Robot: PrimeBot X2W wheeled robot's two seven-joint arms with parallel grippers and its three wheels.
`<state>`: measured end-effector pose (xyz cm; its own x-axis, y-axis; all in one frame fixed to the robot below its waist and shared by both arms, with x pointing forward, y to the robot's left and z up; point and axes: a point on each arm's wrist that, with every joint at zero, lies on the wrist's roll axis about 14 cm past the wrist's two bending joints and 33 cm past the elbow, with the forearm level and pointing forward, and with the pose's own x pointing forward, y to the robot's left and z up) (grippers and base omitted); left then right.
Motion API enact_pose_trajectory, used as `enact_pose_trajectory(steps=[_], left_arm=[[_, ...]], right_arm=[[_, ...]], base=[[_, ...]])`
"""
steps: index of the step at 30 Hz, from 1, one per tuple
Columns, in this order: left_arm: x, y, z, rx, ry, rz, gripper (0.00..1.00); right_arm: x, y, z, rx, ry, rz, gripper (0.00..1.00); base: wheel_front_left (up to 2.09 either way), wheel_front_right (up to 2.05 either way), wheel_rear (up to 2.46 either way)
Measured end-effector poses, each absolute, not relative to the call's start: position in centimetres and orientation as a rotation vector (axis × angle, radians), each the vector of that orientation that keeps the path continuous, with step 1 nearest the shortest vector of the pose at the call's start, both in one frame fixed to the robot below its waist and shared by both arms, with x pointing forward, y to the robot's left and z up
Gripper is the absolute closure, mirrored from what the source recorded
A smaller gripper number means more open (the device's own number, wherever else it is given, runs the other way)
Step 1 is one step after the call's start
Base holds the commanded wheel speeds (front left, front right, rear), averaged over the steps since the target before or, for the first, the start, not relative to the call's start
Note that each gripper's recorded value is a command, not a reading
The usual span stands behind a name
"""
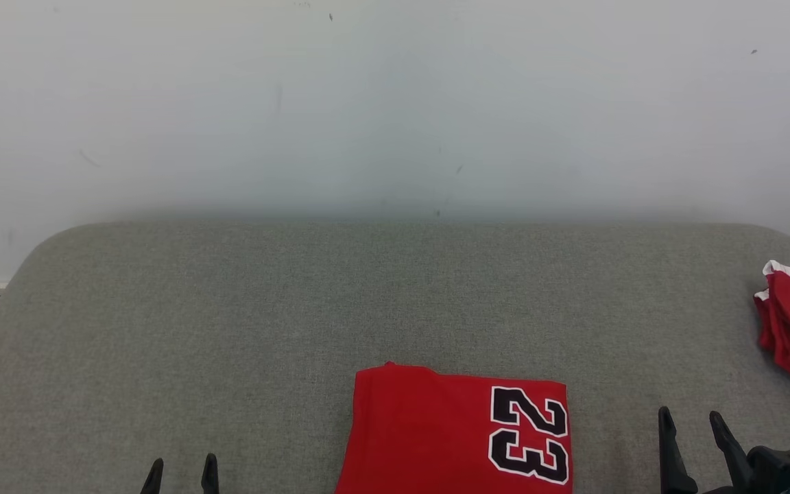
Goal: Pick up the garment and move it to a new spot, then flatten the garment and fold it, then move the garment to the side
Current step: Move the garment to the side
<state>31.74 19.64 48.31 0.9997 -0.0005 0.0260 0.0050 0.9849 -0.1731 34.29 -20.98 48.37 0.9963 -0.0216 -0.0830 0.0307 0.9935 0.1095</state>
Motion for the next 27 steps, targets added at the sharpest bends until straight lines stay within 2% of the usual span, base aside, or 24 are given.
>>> enact_pose_trajectory(steps=[4, 8, 12, 13, 18, 21, 27], left_arm=[[31.7, 19.6, 48.2, -0.176, -0.023, -0.004, 0.00], [31.7, 19.8, 48.1, -0.178, -0.018, 0.000, 0.00], [31.7, 19.9, 48.0, -0.182, -0.017, 0.005, 0.00], [31.7, 19.9, 48.0, -0.181, -0.015, 0.005, 0.00], [31.8, 19.8, 47.8, -0.187, -0.008, 0.004, 0.00], [31.9, 19.6, 47.7, -0.189, -0.004, -0.001, 0.00], [31.7, 20.2, 47.7, -0.185, -0.004, 0.014, 0.00]], right_arm=[[34.3, -20.9, 48.2, 0.110, 0.094, -0.023, 0.00], [34.6, -18.8, 47.8, 0.181, 0.146, 0.037, 0.00], [33.8, -15.8, 45.8, 0.243, 0.380, 0.131, 0.00], [33.7, -15.2, 45.9, 0.204, 0.424, 0.161, 0.00], [33.4, -14.6, 47.3, 0.139, 0.557, 0.202, 0.00], [32.7, -15.4, 45.4, 0.118, 0.697, 0.180, 0.00], [34.1, -13.9, 43.5, 0.092, 0.804, 0.223, 0.00]], base=[[0.00, 0.00, 0.00], [0.00, 0.00, 0.00], [0.00, 0.00, 0.00], [0.00, 0.00, 0.00], [0.00, 0.00, 0.00], [0.00, 0.00, 0.00], [0.00, 0.00, 0.00]])
